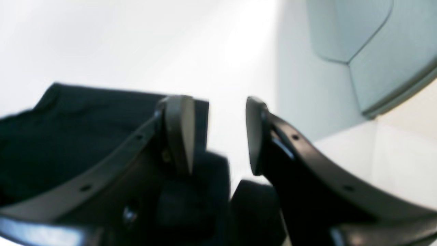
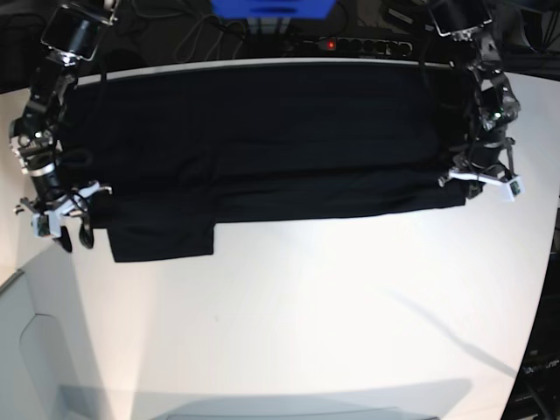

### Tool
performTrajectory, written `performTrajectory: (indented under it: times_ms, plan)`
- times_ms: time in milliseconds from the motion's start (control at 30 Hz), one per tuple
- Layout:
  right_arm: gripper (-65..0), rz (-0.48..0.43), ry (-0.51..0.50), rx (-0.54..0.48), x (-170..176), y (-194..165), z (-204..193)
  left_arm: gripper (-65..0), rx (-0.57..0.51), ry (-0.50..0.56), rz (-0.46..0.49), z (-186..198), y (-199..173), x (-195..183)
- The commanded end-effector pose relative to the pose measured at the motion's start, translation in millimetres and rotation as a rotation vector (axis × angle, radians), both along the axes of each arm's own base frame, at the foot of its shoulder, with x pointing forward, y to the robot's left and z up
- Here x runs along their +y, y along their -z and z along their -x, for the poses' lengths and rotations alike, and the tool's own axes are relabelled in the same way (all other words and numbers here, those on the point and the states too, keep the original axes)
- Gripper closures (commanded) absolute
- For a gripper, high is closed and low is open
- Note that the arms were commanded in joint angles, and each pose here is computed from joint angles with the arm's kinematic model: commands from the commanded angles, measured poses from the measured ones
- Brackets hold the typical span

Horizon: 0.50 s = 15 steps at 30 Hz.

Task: Fold the T-shirt properly
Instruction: 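Lower the folded hem and open both grippers, then grasp the hanging sleeve with the right gripper and tuck it under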

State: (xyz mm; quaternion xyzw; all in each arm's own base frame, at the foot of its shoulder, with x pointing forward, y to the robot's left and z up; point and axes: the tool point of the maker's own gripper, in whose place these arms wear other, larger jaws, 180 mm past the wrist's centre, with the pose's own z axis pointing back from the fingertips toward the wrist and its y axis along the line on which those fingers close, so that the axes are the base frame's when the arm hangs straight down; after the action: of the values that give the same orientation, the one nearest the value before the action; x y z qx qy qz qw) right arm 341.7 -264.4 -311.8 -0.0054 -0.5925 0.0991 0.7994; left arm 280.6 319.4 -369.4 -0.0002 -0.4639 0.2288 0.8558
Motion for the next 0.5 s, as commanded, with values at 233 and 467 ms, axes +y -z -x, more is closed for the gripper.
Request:
performTrajectory:
  times_ms: [233, 467]
  plan:
    - [-26.1, -0.002, 0.039, 0.106, -24, -6, -49, 0.0, -0.054, -0.002, -0.028, -8, -18, 6]
    - [-32.3, -0.052, 0.040, 0.271, -28, 35, -78, 0.0, -0.052, -0.003, -0.029, -8, -17, 6]
